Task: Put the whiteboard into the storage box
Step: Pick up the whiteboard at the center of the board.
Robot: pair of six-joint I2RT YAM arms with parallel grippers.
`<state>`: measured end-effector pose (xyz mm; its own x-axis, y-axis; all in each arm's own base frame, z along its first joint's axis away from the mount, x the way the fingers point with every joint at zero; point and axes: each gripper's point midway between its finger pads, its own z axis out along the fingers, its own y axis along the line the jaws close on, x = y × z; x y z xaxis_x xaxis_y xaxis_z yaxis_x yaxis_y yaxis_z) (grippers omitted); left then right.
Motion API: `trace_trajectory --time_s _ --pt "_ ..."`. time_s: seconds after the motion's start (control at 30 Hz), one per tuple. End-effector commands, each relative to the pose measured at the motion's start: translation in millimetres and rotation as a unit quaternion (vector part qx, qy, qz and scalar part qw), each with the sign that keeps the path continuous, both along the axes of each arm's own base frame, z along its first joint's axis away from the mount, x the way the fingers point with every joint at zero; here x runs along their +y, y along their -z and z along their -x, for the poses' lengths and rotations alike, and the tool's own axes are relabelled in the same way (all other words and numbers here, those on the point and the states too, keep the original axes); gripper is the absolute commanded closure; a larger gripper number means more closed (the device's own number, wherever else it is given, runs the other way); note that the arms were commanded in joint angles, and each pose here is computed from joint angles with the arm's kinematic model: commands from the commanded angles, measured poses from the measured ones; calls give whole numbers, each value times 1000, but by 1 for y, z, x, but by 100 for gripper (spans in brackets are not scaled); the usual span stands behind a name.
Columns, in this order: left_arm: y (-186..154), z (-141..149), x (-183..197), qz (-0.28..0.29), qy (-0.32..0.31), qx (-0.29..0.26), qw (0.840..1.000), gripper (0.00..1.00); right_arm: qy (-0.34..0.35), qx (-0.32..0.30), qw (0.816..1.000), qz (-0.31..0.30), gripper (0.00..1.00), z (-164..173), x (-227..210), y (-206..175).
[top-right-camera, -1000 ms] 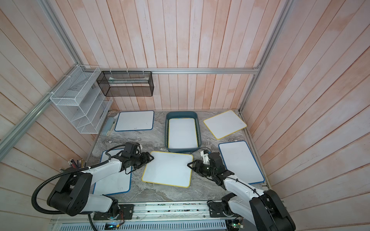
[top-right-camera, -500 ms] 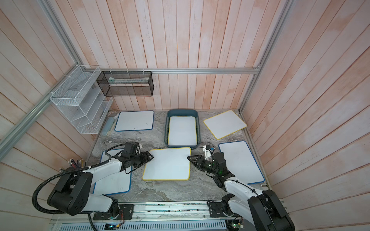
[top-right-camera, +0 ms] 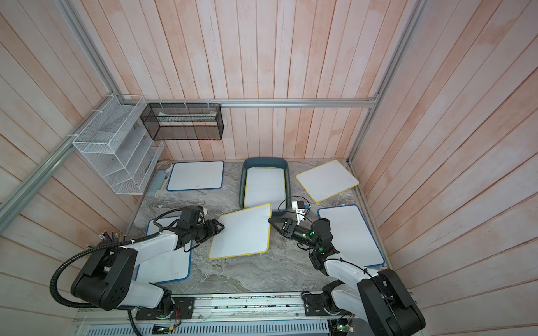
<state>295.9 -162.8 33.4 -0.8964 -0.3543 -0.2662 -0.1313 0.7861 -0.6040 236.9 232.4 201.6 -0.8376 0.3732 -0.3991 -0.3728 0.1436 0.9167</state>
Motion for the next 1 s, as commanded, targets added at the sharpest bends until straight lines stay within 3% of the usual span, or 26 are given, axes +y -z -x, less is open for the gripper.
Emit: trace_trajectory --time_s 0.0,0.43,0.53,0.63,0.7,0.77,0.83,0.97 --pt "40 78 -24 53 60 167 983 31 -92 42 995 8 44 27 23 14" --pt "39 79 -25 59 57 163 983 31 -99 40 994 4 44 3 38 23" --pt "37 80 -24 56 56 161 984 31 -78 61 995 13 45 -4 27 35" --pt "36 79 -21 45 57 159 985 31 -18 108 992 70 45 -17 2 66" --pt "34 78 -21 46 58 156 985 31 26 132 981 142 45 -25 -17 88" --pt "34 77 -22 47 59 154 985 31 85 157 951 253 45 -32 -45 113" --pt "33 77 -22 45 59 154 985 31 123 182 920 324 45 -30 -72 127" --pt "33 76 -17 26 59 150 987 31 166 234 878 383 44 -13 -116 154"
